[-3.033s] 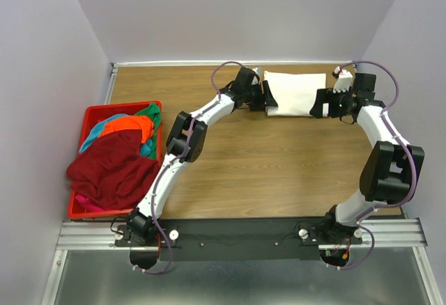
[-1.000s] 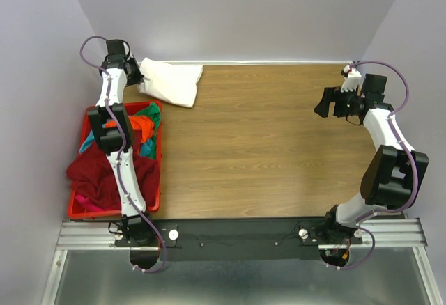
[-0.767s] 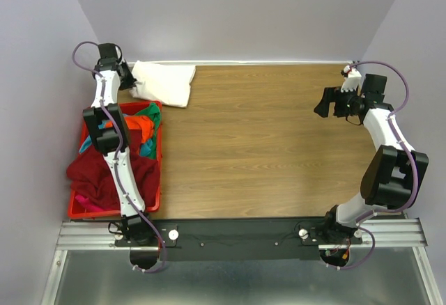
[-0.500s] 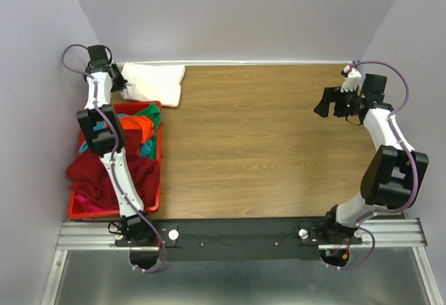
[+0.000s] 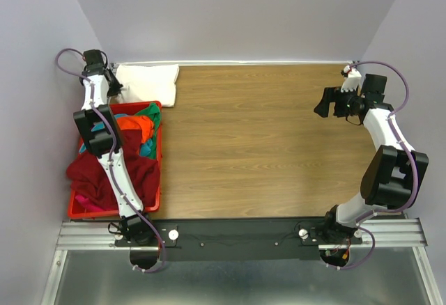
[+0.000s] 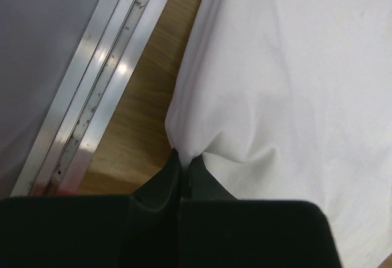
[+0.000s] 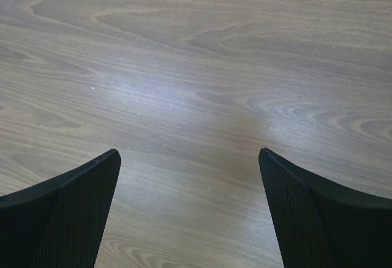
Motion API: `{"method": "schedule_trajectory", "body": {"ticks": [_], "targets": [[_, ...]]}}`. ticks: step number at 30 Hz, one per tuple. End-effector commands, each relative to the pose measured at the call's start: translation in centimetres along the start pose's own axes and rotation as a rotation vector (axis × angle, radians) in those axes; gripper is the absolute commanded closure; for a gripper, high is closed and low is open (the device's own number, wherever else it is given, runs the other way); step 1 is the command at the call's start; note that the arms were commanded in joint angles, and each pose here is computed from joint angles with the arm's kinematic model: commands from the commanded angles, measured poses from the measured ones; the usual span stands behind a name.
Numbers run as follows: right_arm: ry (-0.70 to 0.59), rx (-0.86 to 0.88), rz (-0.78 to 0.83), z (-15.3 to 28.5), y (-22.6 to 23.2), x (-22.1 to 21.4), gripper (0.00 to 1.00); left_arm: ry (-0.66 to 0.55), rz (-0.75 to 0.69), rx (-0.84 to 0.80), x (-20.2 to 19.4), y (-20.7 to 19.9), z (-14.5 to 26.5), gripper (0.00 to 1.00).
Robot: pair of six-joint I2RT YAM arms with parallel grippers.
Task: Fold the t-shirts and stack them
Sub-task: Neatly place the folded tshirt to the corner, then reset both grippers
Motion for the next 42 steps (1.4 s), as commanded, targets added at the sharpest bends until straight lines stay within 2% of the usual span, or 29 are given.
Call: {"method": "schedule_trajectory", "body": {"ticks": [1,3,4,6,10,11,14,15,16,18,19,20,24,25,27,28,30,31,33,34,36,37,38,41,42], "targets": [[-0.007,0.017,-0.004,0.3,0.0,-0.2,0.0,-0.058,0.054,0.085,1.7,2.3,1.9,1.0],[-0.006,0.014,-0.006,0.3,-0.1,-0.2,0.0,-0.075,0.057,0.087,2.4,2.4,2.6,1.0],[-0.006,0.017,-0.005,0.3,0.0,-0.2,0.0,-0.082,0.056,0.085,2.7,2.3,2.8,0.91],[-0.007,0.018,-0.005,0.3,0.0,-0.2,0.0,-0.102,0.056,0.085,3.5,2.3,3.7,0.81],[-0.007,0.029,-0.008,0.4,0.2,-0.2,0.0,-0.222,0.03,0.121,6.6,2.3,8.0,0.39],[-0.009,0.031,-0.007,0.4,0.2,-0.2,0.0,-0.248,0.023,0.123,7.3,2.2,8.9,0.35],[-0.007,0.038,-0.01,0.4,0.3,-0.2,0.0,-0.326,0.004,0.112,8.9,1.6,12.4,0.35],[-0.005,0.044,-0.009,0.4,0.3,-0.2,0.0,-0.318,-0.016,0.101,8.2,0.8,12.3,0.35],[-0.007,0.044,-0.007,0.4,0.3,-0.2,0.0,-0.368,-0.037,0.096,8.8,0.2,14.7,0.35],[-0.004,0.05,-0.005,0.4,0.4,-0.3,0.0,-0.373,-0.076,0.073,8.1,-0.6,15.3,0.35],[-0.004,0.064,0.002,0.5,0.6,-0.3,0.0,-0.406,-0.114,-0.011,8.3,-2.0,17.1,0.37],[-0.004,0.076,0.008,0.5,0.7,-0.2,0.0,-0.437,-0.142,-0.038,8.5,-2.7,18.0,0.4],[-0.004,0.17,0.059,1.0,1.7,-0.5,0.0,-0.527,-0.236,-0.141,6.9,-6.4,21.5,0.41],[-0.007,0.191,0.072,1.1,2.0,-0.5,0.0,-0.6,-0.261,-0.155,6.9,-7.2,24.9,0.41],[-0.014,0.247,0.109,1.4,2.7,-0.5,0.0,-0.657,-0.316,-0.183,5.3,-9.3,26.7,0.41],[-0.02,0.264,0.13,1.5,3.1,-0.4,0.0,-0.754,-0.347,-0.164,5.1,-9.6,31.0,0.41],[-0.033,0.302,0.191,1.9,4.4,-0.2,0.0,-0.81,-0.364,-0.174,3.0,-10.4,32.6,0.35],[-0.04,0.313,0.233,1.9,5.0,0.0,0.0,-0.905,-0.372,-0.199,2.2,-10.2,36.5,0.31],[-0.039,0.356,0.321,1.9,7.3,-0.1,0.0,-0.942,-0.369,-0.219,-0.1,-9.9,36.9,0.11],[-0.03,0.381,0.399,1.5,9.2,-0.4,0.0,-1.017,-0.365,-0.237,-1.0,-9.7,39.4,0.02],[-0.037,0.377,0.501,1.3,11.2,-0.2,0.0,-0.995,-0.375,-0.297,-3.8,-9.8,38.4,0.02],[-0.009,0.437,0.565,0.5,14.3,-1.1,0.0,-1.031,-0.386,-0.326,-4.8,-9.9,39.6,0.02],[-0.005,0.461,0.601,0.3,15.7,-1.0,0.0,-1.009,-0.376,-0.352,-6.1,-9.9,38.7,0.02],[0.102,0.722,0.616,0.0,21.4,-3.3,0.0,-0.987,-0.374,-0.348,-8.1,-9.4,38.6,0.02],[0.162,0.874,0.621,-0.3,25.1,-4.2,0.0,-1.004,-0.352,-0.311,-8.4,-8.9,39.2,0.02]]}}
Point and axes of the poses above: each gripper's point midway between its finger pads, its own z axis back along the fingers, its own y axis along the line the jaws close on, x = y × z, the point moved 7 cm from there along z, back along the fingers, and after that the axes turned 13 degrees about -z, right-handed, at the moved point
